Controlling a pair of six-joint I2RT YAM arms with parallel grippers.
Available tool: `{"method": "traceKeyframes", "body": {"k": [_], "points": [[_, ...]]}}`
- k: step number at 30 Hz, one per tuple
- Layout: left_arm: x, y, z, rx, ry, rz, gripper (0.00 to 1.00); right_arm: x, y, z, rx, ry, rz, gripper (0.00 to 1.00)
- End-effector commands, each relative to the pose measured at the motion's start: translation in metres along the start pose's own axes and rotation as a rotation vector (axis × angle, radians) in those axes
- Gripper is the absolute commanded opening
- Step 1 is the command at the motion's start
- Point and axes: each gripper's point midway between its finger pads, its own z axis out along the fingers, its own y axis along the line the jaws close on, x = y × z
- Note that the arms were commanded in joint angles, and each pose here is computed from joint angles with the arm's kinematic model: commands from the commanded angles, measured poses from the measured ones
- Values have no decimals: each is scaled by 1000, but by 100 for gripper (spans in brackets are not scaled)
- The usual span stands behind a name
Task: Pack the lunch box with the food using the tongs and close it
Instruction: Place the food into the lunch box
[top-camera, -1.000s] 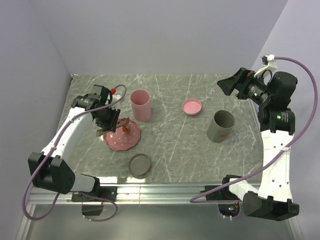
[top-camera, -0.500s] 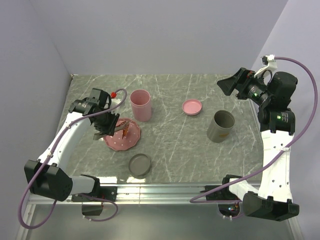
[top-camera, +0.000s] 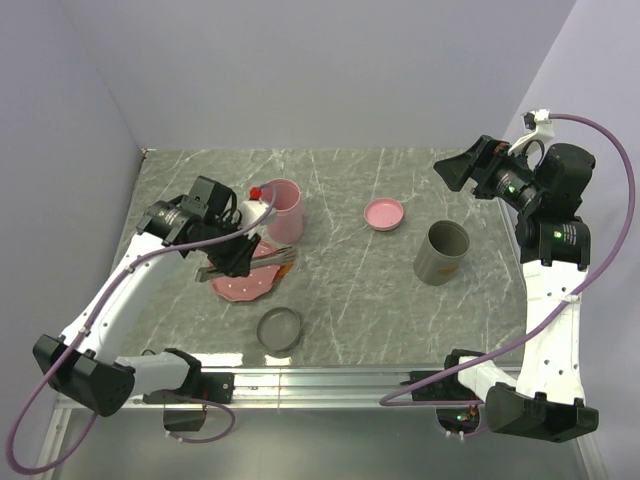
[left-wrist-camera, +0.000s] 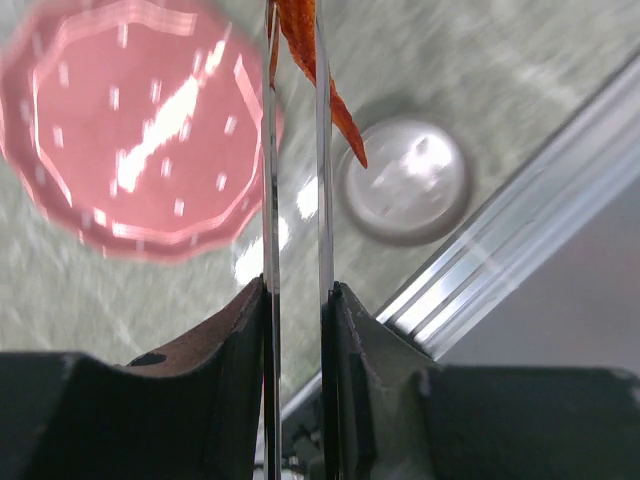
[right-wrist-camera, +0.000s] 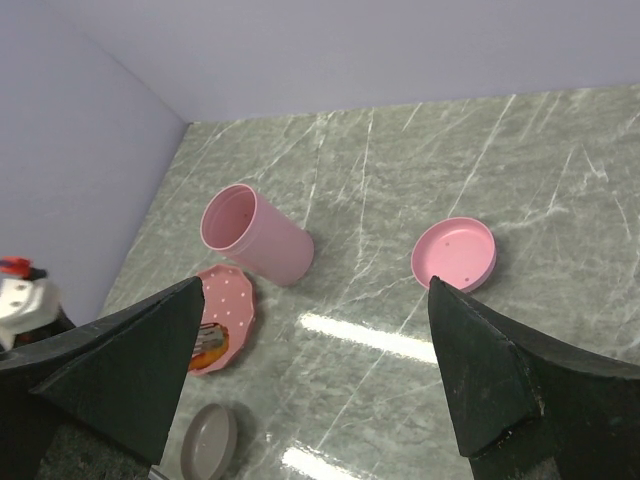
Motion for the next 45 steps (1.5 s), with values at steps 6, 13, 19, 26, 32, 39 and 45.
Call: {"method": "traceKeyframes", "body": {"k": [6,13,19,26,32,39,45], "points": [[-114,-66,-31,218,-309,143,1,-22,18,-11,-37,-71,-53,100],[-206,-114,-15,363,-394,185,0,-33,20,-17,-18,-100,-107,100],[-260,-156,-2,448,-442,262,0,-51,21,-28,34,-154,-162,100],[-294,-172,25,481,-507,238,1,-59,22,-35,59,-180,-190,100],[-302,-195,47,513,-517,252,1,-57,19,-31,55,-168,-181,100],[-306,-203,70,530,-499,235,2,-56,19,-32,54,-166,-185,100],[-305,-208,89,536,-470,226,3,-53,18,-32,58,-156,-186,100]]}}
